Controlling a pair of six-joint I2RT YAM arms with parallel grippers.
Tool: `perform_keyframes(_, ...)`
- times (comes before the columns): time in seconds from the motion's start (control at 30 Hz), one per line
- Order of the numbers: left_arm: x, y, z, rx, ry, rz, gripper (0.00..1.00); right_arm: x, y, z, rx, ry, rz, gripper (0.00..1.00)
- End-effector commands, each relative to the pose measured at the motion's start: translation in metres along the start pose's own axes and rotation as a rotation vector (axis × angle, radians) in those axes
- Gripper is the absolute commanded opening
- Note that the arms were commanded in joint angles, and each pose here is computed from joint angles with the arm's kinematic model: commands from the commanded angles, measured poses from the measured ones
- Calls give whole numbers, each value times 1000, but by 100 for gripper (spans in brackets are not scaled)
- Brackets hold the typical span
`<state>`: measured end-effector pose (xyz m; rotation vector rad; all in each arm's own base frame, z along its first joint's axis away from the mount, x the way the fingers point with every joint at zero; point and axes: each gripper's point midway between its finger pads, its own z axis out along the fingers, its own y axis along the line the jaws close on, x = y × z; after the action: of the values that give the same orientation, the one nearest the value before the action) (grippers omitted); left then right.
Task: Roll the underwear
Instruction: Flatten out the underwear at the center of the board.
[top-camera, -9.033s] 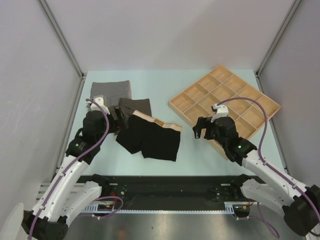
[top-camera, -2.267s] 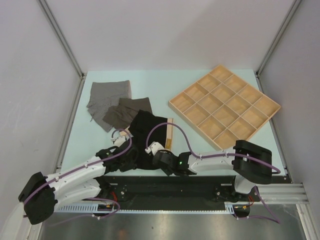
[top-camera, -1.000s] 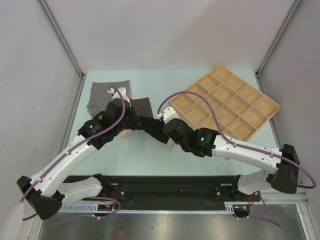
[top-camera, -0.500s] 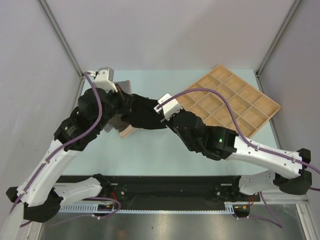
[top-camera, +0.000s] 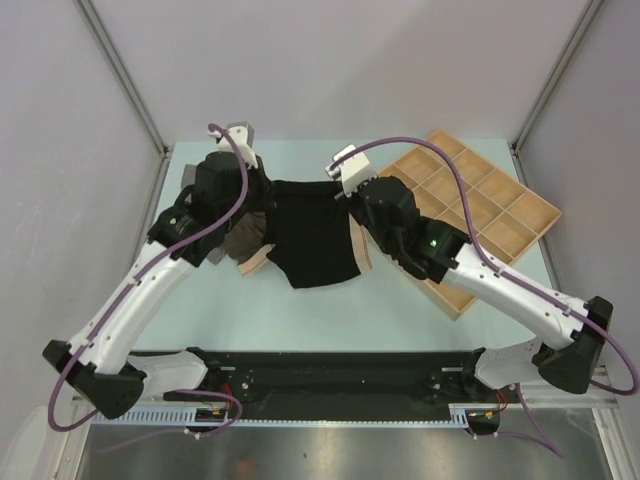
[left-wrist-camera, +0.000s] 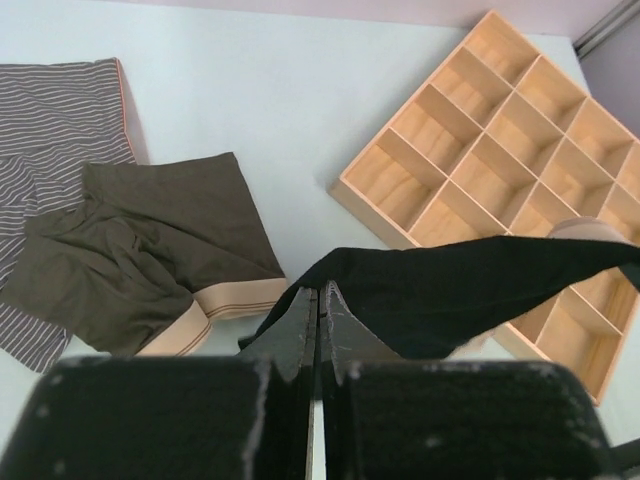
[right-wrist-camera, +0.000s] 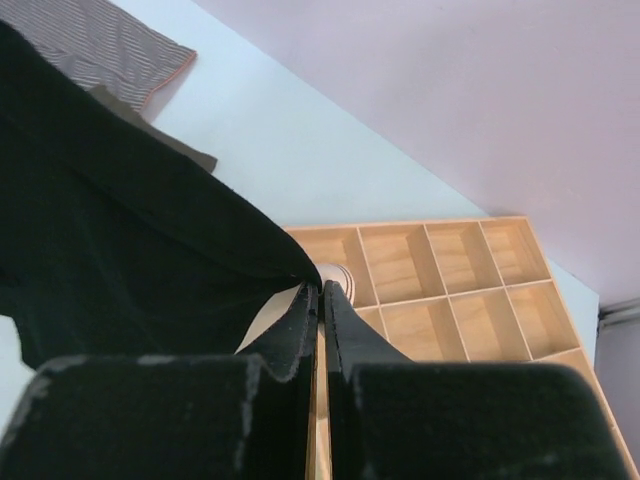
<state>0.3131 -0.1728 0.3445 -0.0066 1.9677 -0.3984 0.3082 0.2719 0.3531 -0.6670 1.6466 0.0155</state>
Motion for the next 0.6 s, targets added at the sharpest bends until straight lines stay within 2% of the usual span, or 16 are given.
perform_keyframes(0.0,-35,-12,21,70,-68,23,1,-21,-12,35,-9,-92,-1,0)
perform_keyframes(0.1,-56,-17,33,79,-98,40,0,-37,-24,49,9,-120,-16,0)
perform_keyframes(0.2,-84,-28,28,107,-146,47,0,-57,-37,49,25,-154,-27,0)
perform_keyframes(0.3,-94,-31,16,132,-175,51,0,-62,-35,40,6,-164,-20,0)
perform_keyframes(0.4,-79,-29,12,154,-161,55,0,-50,-15,28,-35,-148,-14,0)
perform_keyframes(0.47,-42,-23,14,174,-97,54,0,-27,8,20,-85,-117,-18,0)
perform_keyframes(0.5,-3,-15,24,162,-14,52,0,-17,16,17,-97,-98,-1,0)
perform_keyframes(0.57,27,-12,18,172,27,53,0,19,42,10,-139,-30,-22,0)
